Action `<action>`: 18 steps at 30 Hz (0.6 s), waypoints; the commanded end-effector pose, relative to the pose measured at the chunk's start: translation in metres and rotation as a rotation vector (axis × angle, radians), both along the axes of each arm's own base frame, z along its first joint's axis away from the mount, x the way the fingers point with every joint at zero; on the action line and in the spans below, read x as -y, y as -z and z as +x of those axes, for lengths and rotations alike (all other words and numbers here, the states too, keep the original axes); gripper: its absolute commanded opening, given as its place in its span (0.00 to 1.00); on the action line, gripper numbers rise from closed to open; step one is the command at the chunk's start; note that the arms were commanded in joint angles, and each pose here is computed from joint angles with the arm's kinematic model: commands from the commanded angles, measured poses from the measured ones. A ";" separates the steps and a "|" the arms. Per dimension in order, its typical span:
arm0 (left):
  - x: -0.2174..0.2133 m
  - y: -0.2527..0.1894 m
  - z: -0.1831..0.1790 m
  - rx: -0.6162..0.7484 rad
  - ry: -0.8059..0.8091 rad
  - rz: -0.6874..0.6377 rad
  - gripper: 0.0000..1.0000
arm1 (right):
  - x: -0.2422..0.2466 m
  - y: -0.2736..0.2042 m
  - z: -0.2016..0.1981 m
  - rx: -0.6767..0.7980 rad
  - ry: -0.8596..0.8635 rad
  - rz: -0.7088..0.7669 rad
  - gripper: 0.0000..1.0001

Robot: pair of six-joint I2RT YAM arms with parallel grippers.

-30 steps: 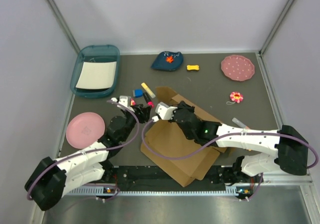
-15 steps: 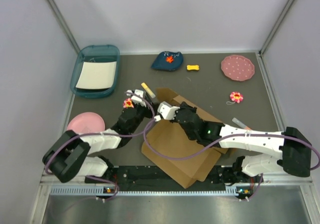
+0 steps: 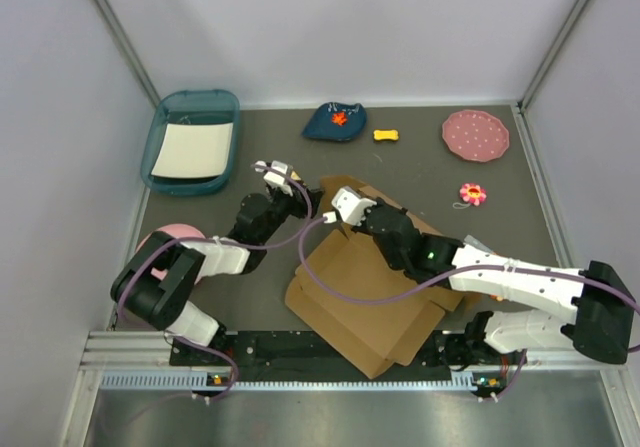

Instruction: Fold the paper box

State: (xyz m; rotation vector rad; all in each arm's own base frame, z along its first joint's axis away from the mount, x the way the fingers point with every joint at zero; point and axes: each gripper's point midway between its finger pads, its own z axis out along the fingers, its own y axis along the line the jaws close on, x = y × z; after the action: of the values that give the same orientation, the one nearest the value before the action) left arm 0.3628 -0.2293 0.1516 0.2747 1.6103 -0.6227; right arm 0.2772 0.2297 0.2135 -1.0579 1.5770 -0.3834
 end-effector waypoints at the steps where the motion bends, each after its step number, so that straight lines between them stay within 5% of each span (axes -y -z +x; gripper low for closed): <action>1: 0.027 -0.036 0.001 0.139 0.158 -0.048 0.72 | 0.006 0.012 -0.005 -0.077 0.011 0.048 0.00; 12: 0.053 -0.008 -0.002 0.101 0.313 -0.003 0.60 | 0.003 0.019 -0.004 -0.104 0.007 0.066 0.00; 18: 0.054 -0.003 -0.002 0.097 0.321 0.023 0.33 | 0.003 0.019 -0.004 -0.105 0.004 0.065 0.00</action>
State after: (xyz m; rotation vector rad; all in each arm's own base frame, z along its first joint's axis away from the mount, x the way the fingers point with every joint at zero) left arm 0.3548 -0.2776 0.1303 0.5426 1.5868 -0.8228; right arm 0.2793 0.2271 0.2127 -1.0077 1.6111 -0.3303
